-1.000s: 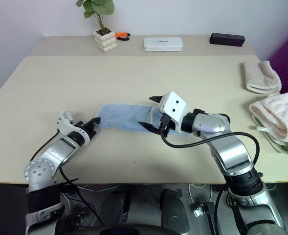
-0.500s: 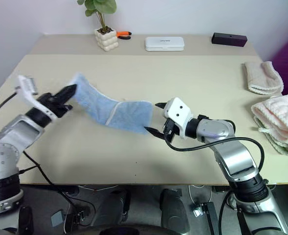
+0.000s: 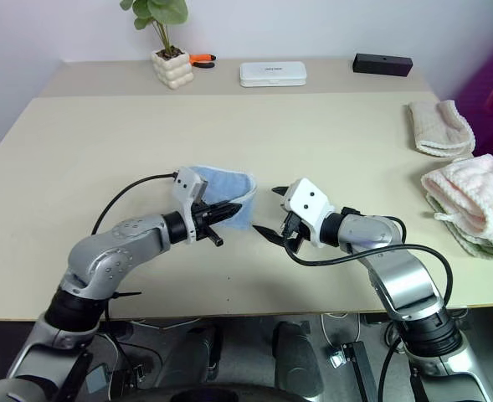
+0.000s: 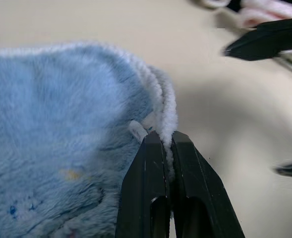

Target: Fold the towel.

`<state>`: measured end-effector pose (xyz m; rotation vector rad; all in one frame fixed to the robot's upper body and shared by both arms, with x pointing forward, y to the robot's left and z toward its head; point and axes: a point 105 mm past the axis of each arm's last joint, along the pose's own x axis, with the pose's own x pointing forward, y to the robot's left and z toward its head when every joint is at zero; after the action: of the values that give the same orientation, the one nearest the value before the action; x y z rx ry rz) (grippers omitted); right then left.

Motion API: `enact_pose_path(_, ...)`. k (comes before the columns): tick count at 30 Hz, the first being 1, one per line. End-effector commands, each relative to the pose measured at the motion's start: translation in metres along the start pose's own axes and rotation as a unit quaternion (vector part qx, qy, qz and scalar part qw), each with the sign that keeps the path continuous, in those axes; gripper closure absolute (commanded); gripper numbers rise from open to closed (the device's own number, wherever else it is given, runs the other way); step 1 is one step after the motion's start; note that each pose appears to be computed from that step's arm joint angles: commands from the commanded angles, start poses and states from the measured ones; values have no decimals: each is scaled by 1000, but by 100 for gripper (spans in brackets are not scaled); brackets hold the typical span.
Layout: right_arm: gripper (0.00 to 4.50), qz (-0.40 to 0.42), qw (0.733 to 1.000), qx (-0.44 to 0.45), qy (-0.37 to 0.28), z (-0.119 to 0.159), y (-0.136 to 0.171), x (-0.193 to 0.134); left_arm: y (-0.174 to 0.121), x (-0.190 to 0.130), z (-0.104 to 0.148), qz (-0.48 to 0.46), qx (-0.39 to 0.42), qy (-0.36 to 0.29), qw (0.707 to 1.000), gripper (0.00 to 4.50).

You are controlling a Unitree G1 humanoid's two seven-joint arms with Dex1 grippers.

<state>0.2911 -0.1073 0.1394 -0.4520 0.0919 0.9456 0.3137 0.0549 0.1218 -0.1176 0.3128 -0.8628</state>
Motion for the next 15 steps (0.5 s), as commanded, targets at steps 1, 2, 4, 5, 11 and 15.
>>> enact_pose_path(1,0,-17,999,-24,-16,12,-5,-6,-7,-9,22,-20,6,-46,999,306)
enact_pose_path(2,0,-18,999,-24,-16,11,-5,-6,-9,-13,27,-28,3,-55,998,260)
enact_pose_path(4,0,-19,999,-23,-17,12,-6,-6,-11,-28,38,-47,-1,-81,996,159)
enact_pose_path(5,0,-20,999,-22,-18,13,-7,-6,-11,-35,42,-54,-4,-90,994,117)
enact_pose_path(11,83,-24,998,11,-58,30,-15,0,48,-91,72,73,18,-151,986,109)
enact_pose_path(15,292,-13,995,47,-90,47,-15,19,72,-96,72,144,70,-136,978,292)
